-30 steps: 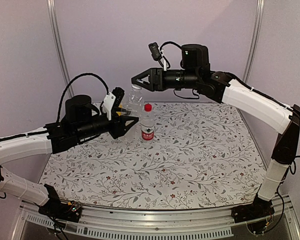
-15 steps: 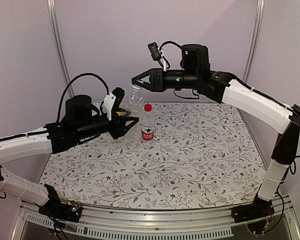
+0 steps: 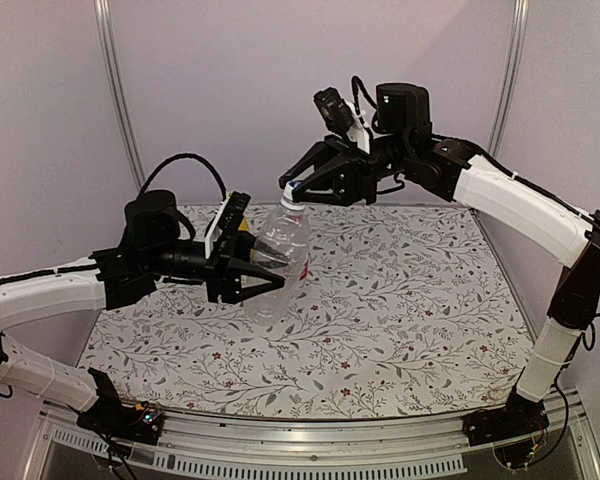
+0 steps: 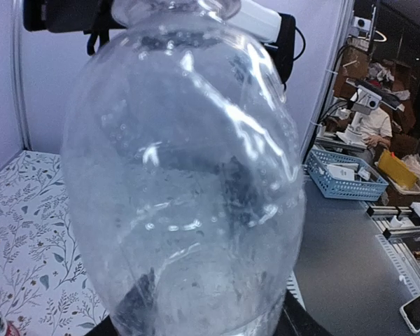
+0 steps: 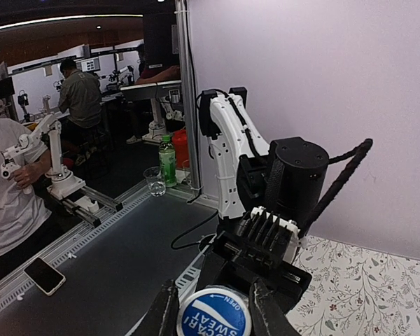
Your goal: Unscrew the bottle caps
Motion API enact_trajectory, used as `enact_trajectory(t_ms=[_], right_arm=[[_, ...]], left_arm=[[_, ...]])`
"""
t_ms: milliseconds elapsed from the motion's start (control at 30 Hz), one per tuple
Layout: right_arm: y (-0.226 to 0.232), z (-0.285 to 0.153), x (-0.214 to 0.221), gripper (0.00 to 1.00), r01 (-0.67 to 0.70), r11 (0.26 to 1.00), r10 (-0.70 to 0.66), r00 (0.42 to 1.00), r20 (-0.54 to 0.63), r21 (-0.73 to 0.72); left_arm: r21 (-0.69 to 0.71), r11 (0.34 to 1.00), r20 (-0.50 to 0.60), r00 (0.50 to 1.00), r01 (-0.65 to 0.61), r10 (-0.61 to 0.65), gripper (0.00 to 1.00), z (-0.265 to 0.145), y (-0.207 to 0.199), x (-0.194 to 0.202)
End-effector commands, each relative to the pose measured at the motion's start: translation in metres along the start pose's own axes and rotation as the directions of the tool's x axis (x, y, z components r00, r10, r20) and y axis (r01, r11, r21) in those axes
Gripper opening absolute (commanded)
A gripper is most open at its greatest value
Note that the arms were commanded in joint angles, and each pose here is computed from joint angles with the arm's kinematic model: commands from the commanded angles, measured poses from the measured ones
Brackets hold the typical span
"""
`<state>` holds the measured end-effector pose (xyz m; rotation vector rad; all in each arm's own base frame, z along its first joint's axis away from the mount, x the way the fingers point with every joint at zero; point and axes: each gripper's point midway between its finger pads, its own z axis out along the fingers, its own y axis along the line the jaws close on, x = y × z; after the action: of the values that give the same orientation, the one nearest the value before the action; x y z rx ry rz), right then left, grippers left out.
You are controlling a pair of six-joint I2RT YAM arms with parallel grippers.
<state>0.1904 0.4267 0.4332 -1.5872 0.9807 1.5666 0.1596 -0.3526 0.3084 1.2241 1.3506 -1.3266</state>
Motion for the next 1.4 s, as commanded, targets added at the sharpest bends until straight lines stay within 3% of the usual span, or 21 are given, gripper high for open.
enact_trajectory(t_ms=[0,167,333,733,900,1200,1367], right_arm=[[0.009,-0.009,0.002,0.15,0.046,0.996,-0.046,0.999,0.007,-0.070],[0.004,-0.010,0.003,0.20,0.021,0.999,-0.021,1.000,0.002,-0.043],[-0.014,-0.011,0.002,0.24,-0.012,0.997,0.013,1.000,-0.009,0.080],[-0.040,-0.019,0.001,0.76,-0.071,0.960,0.076,0.997,-0.011,0.272],[-0.045,-0.026,-0.009,0.88,-0.089,0.932,0.089,0.996,0.017,0.352],[-0.090,-0.060,-0.028,0.89,-0.334,0.696,0.228,0.942,0.246,0.636],[-0.100,-0.052,-0.027,0.87,-0.365,0.657,0.240,0.931,0.277,0.659]], left_arm=[[0.233,0.970,0.039,0.997,-0.070,0.063,0.49,-0.002,-0.039,-0.012],[0.172,0.983,0.048,0.997,-0.066,0.058,0.49,-0.004,-0.026,-0.016],[0.029,0.998,0.040,0.998,-0.057,0.056,0.48,-0.004,0.000,-0.016],[-0.231,0.972,0.016,0.999,-0.045,0.050,0.48,-0.010,0.044,-0.014],[-0.361,0.932,0.018,0.999,-0.038,0.048,0.48,-0.018,0.065,-0.016],[-0.539,0.842,0.018,0.998,-0.034,0.052,0.46,-0.036,0.091,-0.019],[-0.594,0.804,0.017,0.998,-0.033,0.053,0.46,-0.043,0.099,-0.019]])
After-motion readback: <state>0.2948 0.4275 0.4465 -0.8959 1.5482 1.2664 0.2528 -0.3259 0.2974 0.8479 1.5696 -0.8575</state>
